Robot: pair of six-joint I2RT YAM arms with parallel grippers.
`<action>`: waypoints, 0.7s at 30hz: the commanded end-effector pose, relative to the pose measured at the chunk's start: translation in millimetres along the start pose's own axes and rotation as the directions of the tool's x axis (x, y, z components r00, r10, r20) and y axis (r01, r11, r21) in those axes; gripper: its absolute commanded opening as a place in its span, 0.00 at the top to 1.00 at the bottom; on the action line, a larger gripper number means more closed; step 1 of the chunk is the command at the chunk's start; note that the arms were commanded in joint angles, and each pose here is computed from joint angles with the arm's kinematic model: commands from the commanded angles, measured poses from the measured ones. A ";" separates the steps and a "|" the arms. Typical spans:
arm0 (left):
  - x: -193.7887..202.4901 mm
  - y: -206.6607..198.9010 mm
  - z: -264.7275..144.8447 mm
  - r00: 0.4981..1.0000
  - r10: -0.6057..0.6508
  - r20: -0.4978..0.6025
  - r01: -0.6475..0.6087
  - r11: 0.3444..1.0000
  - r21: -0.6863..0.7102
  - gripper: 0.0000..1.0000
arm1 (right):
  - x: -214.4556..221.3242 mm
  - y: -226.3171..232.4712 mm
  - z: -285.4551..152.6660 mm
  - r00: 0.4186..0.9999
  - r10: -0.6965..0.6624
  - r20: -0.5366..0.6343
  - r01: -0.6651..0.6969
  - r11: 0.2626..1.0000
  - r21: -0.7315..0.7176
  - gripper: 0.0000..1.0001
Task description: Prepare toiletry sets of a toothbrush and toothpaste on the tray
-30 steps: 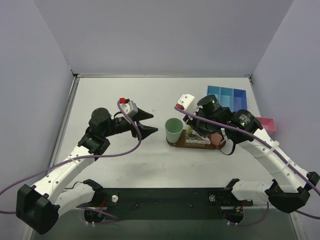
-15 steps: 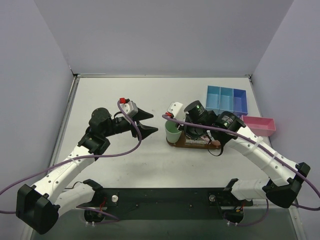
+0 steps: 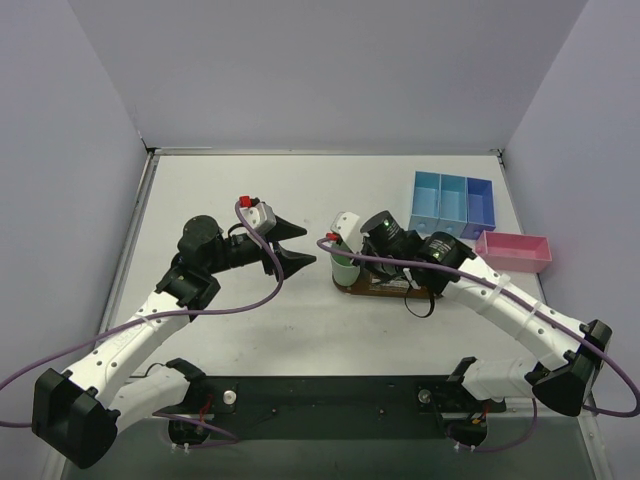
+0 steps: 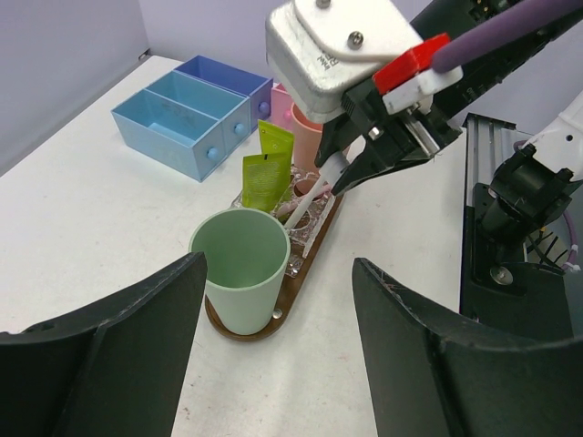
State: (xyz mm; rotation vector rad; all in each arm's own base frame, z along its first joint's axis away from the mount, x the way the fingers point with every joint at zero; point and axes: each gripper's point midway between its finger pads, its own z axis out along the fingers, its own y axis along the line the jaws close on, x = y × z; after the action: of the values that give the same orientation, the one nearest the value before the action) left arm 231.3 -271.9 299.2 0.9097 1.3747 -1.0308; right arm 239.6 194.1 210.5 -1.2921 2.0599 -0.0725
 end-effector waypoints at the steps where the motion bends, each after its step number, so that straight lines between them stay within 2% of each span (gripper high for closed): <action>1: -13.7 1.6 -2.4 0.998 0.044 0.036 -0.044 0.999 -0.013 0.25 | -0.9 -7.3 -0.6 1.000 -0.009 0.026 0.007 0.999 0.053 1.00; 21: -12.4 1.6 -3.2 0.998 0.051 0.034 -0.051 0.999 -0.015 0.24 | 14.8 -5.8 21.3 0.999 -0.031 0.030 0.028 0.997 0.078 1.00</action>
State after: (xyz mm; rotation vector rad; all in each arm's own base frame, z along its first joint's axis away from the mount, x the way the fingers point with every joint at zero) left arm 232.1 -271.1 299.5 0.9098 1.3722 -1.0208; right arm 247.4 192.3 181.4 -1.3077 2.0323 -0.1204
